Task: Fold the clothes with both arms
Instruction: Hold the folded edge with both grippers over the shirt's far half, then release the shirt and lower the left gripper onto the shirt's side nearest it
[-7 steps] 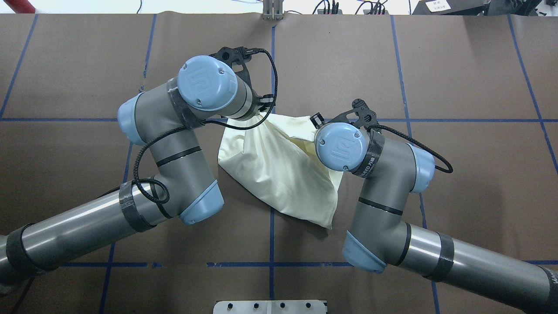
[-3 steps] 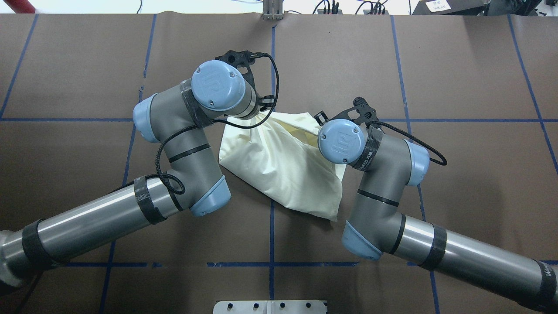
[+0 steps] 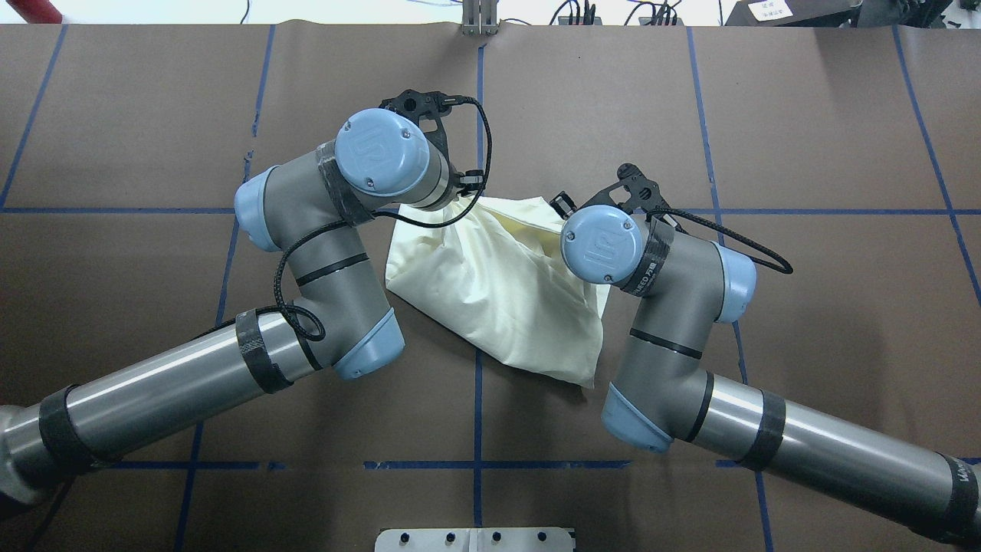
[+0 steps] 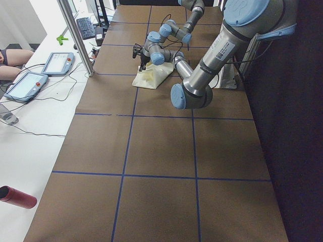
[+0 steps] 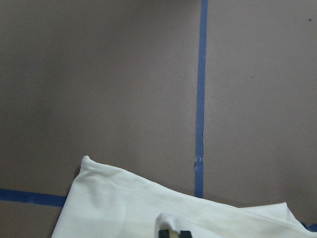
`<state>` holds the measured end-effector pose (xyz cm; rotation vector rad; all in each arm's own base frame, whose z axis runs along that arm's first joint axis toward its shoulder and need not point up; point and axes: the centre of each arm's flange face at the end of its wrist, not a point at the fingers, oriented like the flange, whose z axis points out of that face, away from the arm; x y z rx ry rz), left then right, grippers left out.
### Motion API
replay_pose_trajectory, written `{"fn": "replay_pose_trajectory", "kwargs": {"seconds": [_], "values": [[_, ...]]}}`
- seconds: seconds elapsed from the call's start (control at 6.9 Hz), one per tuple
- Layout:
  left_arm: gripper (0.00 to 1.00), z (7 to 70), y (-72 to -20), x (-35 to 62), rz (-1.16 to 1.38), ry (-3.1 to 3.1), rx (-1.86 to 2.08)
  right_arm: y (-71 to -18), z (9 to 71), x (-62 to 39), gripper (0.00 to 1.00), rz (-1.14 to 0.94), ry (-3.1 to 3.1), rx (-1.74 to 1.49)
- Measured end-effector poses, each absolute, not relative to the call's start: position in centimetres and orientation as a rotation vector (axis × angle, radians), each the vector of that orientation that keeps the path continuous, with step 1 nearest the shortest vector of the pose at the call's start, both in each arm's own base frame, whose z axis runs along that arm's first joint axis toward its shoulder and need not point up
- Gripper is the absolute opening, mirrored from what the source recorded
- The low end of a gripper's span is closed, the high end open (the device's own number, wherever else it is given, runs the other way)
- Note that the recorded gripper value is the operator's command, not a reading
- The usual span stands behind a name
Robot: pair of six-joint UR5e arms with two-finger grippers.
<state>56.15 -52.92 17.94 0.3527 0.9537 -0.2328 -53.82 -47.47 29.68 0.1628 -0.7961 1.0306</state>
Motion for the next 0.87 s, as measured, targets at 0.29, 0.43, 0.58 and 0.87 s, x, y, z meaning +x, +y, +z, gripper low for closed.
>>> {"fn": "replay_pose_trajectory", "kwargs": {"seconds": [0.29, 0.43, 0.58, 0.87], "values": [[1.0, 18.9, -52.9, 54.7, -0.136, 1.022, 0.429, -49.4, 28.2, -50.9, 1.0, 0.963, -0.823, 0.126], [1.0, 20.6, -52.0, 53.6, -0.065, 1.08, 0.471, -50.0, 27.4, -49.6, 1.0, 0.945, -0.842, 0.115], [1.0, 22.8, -50.9, 52.3, 0.013, 1.15, 0.519, -50.2, 27.0, -49.0, 1.0, 0.933, -0.851, 0.112], [1.0, 24.9, -49.1, 50.9, 0.195, 1.238, 0.622, -50.3, 26.8, -48.7, 1.0, 0.928, -0.856, 0.112]]}}
